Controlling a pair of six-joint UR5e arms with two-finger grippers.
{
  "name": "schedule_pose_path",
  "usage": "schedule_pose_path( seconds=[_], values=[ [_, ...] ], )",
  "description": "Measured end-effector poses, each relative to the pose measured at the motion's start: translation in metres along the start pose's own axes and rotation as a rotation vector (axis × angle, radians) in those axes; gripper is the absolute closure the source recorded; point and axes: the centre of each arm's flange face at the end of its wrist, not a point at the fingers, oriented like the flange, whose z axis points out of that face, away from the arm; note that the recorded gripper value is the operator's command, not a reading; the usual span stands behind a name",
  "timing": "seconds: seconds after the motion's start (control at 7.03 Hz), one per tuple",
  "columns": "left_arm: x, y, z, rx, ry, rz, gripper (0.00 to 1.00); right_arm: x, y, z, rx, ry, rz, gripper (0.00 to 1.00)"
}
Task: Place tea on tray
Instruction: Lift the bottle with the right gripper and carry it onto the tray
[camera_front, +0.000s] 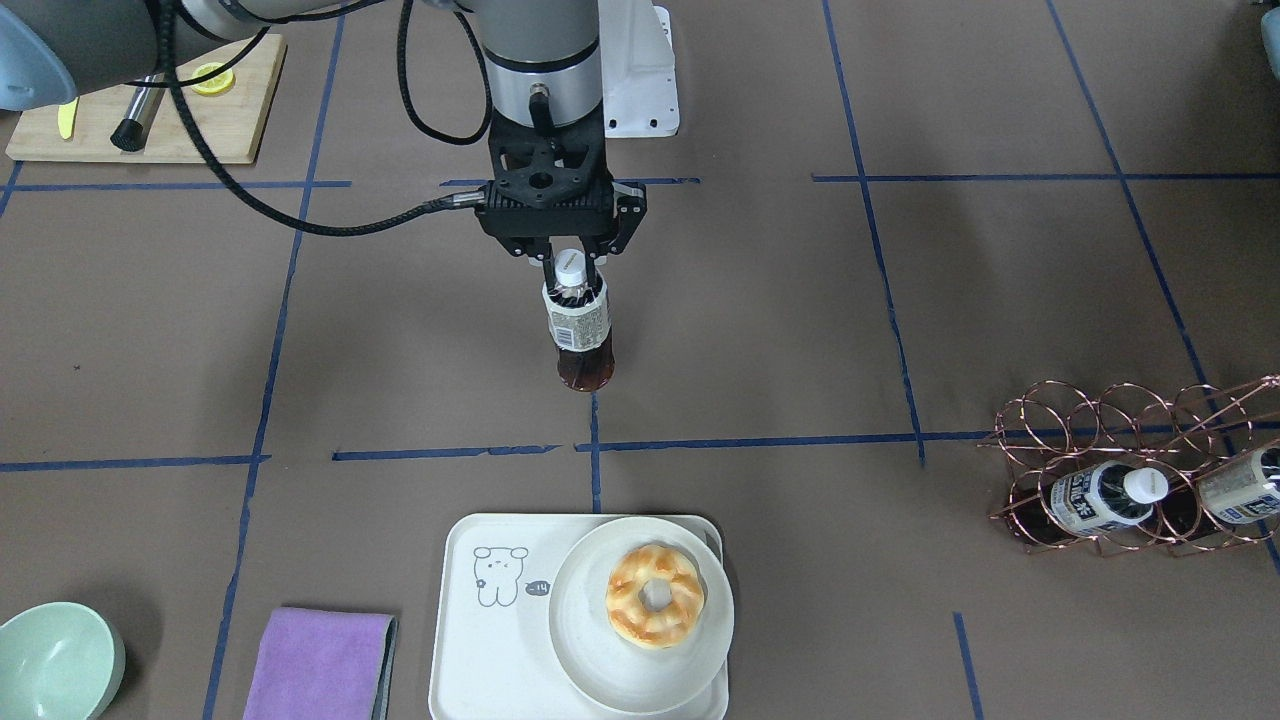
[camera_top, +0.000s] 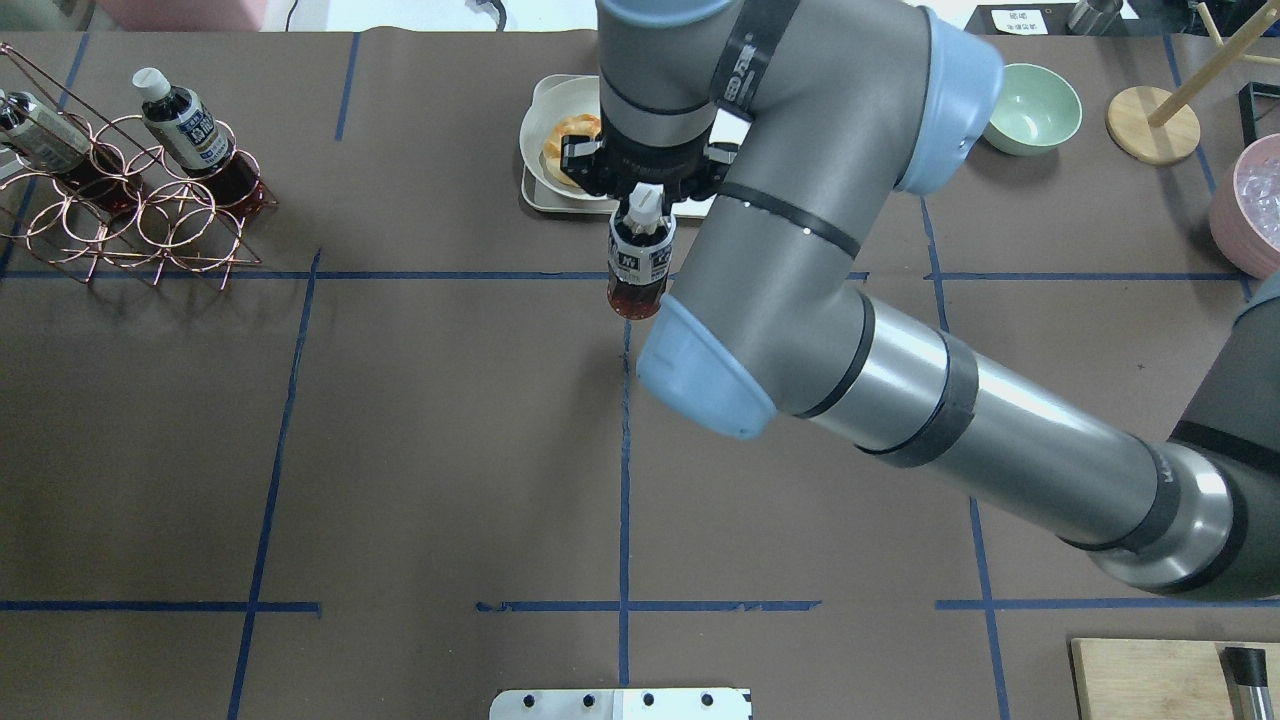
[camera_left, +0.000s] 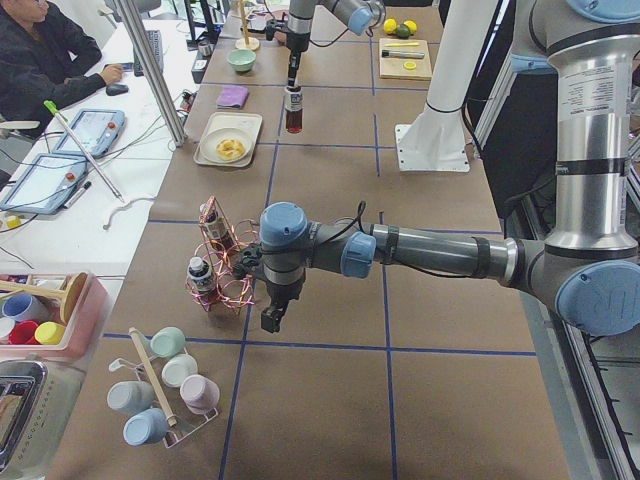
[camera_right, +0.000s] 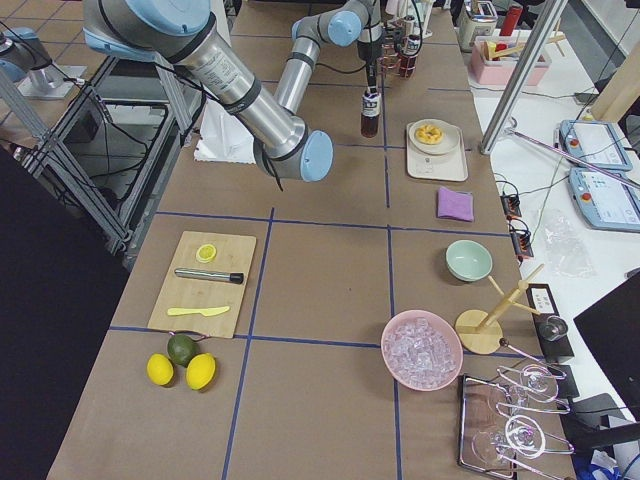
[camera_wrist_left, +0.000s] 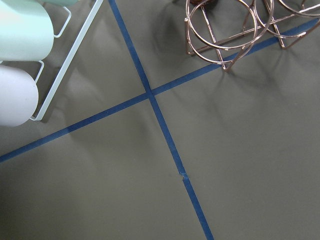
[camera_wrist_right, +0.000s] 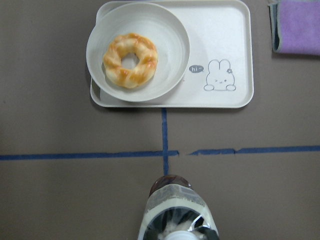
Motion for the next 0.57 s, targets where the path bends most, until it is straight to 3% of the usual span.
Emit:
schedule_pose_path(
  seconds=[0.28, 0.57],
  values=[
    [0.001, -0.001, -0.002, 0.005, 0.0, 0.002, 0.0, 0.041, -0.066, -0.006, 0.039, 0.032, -0.02, 1.0],
    [0.001, 0.0, -0.01, 0.019, -0.003, 0.001, 0.0, 0.066, -0.128, 0.026, 0.044, 0.035, -0.014, 1.0]
  ],
)
